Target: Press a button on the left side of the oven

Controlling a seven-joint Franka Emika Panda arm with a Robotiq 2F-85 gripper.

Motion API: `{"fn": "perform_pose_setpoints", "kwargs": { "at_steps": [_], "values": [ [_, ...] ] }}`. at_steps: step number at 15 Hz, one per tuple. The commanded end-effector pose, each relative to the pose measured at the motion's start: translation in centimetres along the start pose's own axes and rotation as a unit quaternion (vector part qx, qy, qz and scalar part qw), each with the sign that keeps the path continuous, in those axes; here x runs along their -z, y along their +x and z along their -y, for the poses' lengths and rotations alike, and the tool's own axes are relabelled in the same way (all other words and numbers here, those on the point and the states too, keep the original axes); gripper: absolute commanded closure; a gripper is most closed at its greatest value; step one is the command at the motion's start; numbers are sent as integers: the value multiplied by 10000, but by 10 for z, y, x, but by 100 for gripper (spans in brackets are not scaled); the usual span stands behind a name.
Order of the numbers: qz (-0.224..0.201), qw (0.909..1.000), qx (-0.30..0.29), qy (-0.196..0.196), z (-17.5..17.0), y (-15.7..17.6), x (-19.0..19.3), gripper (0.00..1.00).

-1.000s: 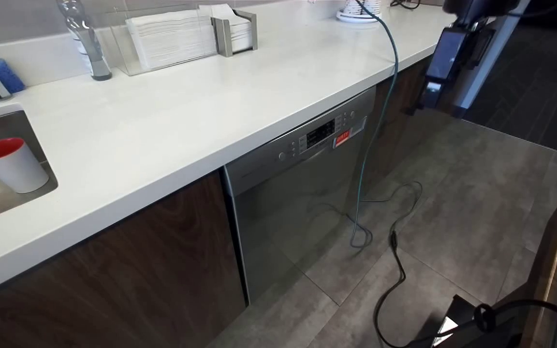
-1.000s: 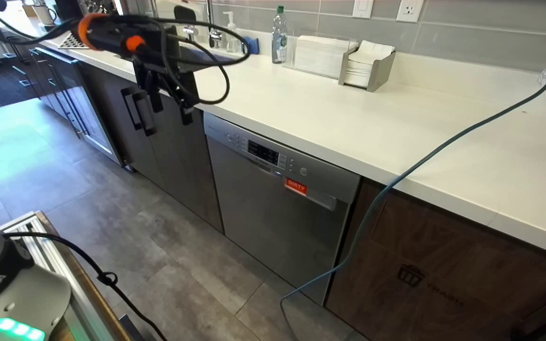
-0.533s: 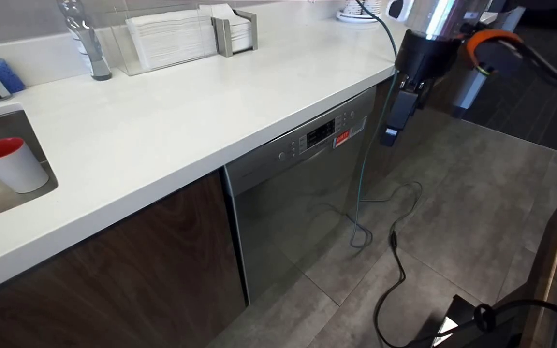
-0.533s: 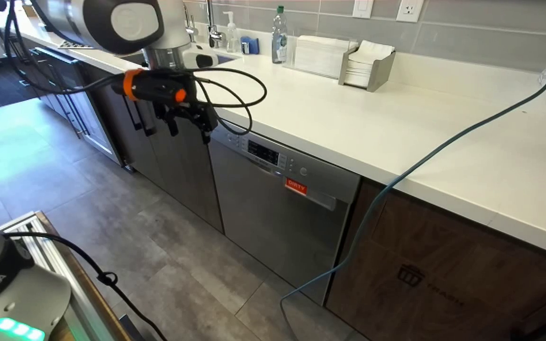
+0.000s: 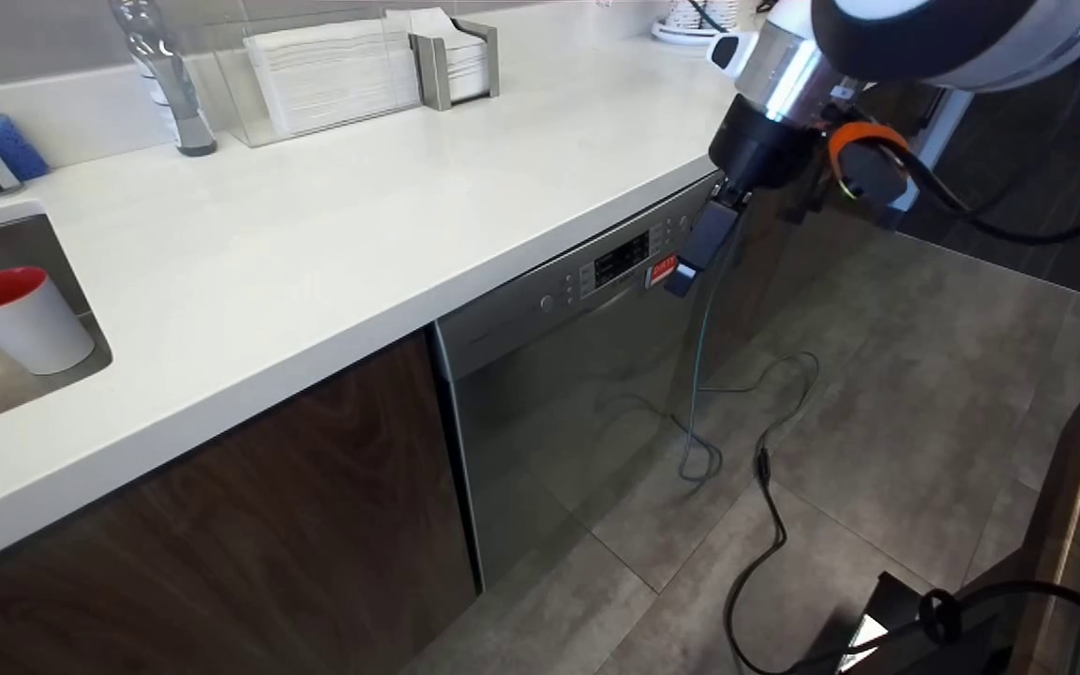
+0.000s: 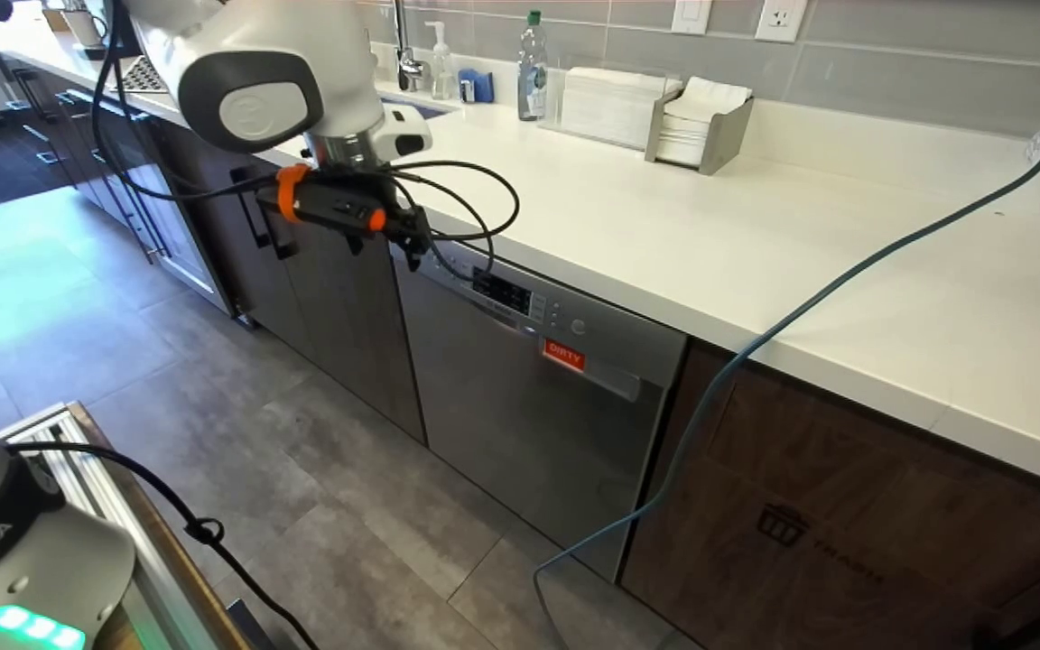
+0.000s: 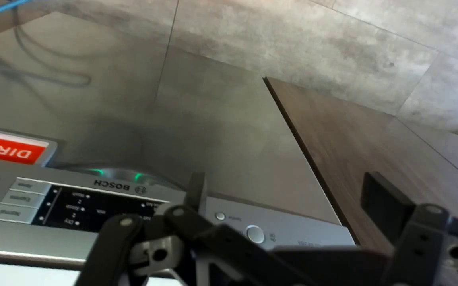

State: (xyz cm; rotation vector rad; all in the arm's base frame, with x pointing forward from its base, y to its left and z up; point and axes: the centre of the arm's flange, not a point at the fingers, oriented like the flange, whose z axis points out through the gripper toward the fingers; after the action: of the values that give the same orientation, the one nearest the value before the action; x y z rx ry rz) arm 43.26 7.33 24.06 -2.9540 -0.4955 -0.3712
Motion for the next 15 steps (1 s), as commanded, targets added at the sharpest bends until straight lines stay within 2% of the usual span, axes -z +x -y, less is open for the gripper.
{"fn": "perform_pose_setpoints", "kwargs": {
  "at_steps": [1,4,5,10,11,15],
  "values": [
    [-412,9983,-78,399,-9,7,-26,0],
    [-432,9964,-46,721,-10,12,-34,0],
    [-406,9981,-106,456,5,19,-5,0],
    [-387,9975,-58,591,-1,20,-16,0],
    [-500,9968,-40,623,-3,20,-24,0],
    [-537,9967,-190,584,-4,17,-41,0]
  ]
}}
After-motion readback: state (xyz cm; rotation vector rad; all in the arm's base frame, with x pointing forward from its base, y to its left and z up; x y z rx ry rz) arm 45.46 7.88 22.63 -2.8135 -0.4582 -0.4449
